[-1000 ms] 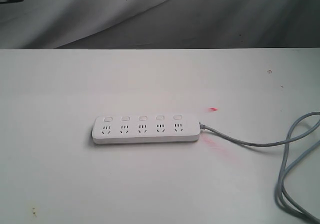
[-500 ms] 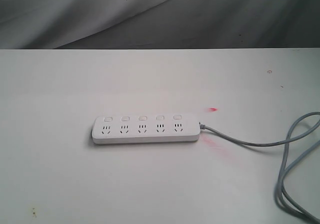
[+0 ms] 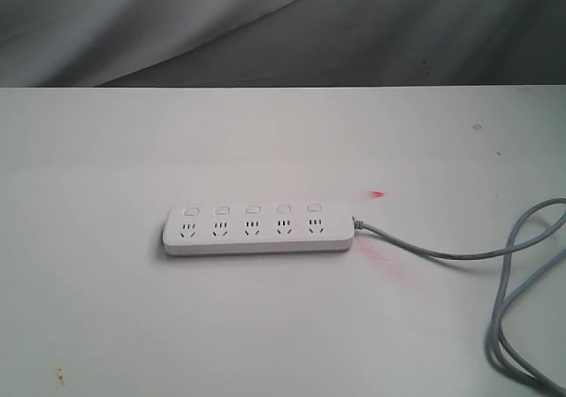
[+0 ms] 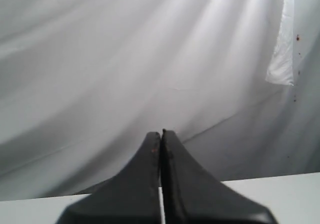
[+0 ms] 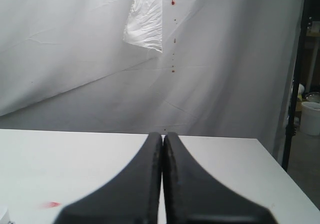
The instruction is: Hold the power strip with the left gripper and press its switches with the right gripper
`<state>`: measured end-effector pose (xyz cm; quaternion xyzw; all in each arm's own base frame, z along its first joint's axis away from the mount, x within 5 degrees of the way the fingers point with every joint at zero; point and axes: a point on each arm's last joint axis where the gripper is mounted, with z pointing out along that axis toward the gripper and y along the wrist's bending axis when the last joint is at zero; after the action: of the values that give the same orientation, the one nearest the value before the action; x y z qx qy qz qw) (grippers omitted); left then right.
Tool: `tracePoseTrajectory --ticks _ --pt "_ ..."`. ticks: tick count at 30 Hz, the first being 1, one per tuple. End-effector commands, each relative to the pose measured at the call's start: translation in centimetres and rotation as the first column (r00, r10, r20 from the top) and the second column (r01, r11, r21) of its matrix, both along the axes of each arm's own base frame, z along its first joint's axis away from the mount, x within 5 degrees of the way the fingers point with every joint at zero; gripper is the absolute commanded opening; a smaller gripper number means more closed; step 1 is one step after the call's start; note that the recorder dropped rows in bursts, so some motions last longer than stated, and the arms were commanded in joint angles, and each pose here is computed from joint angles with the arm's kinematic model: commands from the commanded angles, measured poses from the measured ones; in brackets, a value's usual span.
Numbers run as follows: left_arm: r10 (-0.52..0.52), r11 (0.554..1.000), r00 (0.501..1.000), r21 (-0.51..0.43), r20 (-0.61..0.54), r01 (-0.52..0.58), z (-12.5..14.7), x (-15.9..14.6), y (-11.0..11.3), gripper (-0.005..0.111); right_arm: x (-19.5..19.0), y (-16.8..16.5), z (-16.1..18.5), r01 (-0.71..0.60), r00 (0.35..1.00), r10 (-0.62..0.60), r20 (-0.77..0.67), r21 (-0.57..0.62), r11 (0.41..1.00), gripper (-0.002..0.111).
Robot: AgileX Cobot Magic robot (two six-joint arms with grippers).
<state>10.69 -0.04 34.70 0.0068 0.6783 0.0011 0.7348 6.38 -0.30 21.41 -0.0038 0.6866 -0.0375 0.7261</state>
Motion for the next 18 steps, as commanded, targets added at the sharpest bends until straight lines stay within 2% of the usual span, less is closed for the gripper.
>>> tracePoseTrajectory --ticks 1,7,10,16,18 --pt "0.049 0.998 0.994 -0.04 0.093 -0.046 -2.3 -2.9 0.4 0.001 0.0 0.0 -0.1 0.008 1.0 -0.008 0.001 0.003 1.0 0.0" --pt "0.055 0.996 0.989 -0.081 0.139 -0.044 -3.9 -4.4 0.5 0.001 0.0 0.0 -0.1 0.008 1.0 -0.008 0.001 0.003 1.0 0.0" --pt "0.047 0.995 0.994 -0.097 0.101 -0.038 -5.4 -4.0 0.4 0.0 0.0 0.0 -0.1 0.008 1.0 -0.008 0.001 0.003 1.0 0.0" --pt "0.019 0.971 0.999 -0.237 -0.03 -0.026 -10.1 -3.3 0.3 0.0 0.0 0.0 -0.1 0.008 1.0 -0.008 0.001 0.003 1.0 0.0" --pt "0.018 0.967 0.998 -0.254 -0.063 -0.033 -11.2 -3.3 0.3 0.0 0.0 0.0 -0.1 0.008 1.0 -0.008 0.001 0.003 1.0 0.0"
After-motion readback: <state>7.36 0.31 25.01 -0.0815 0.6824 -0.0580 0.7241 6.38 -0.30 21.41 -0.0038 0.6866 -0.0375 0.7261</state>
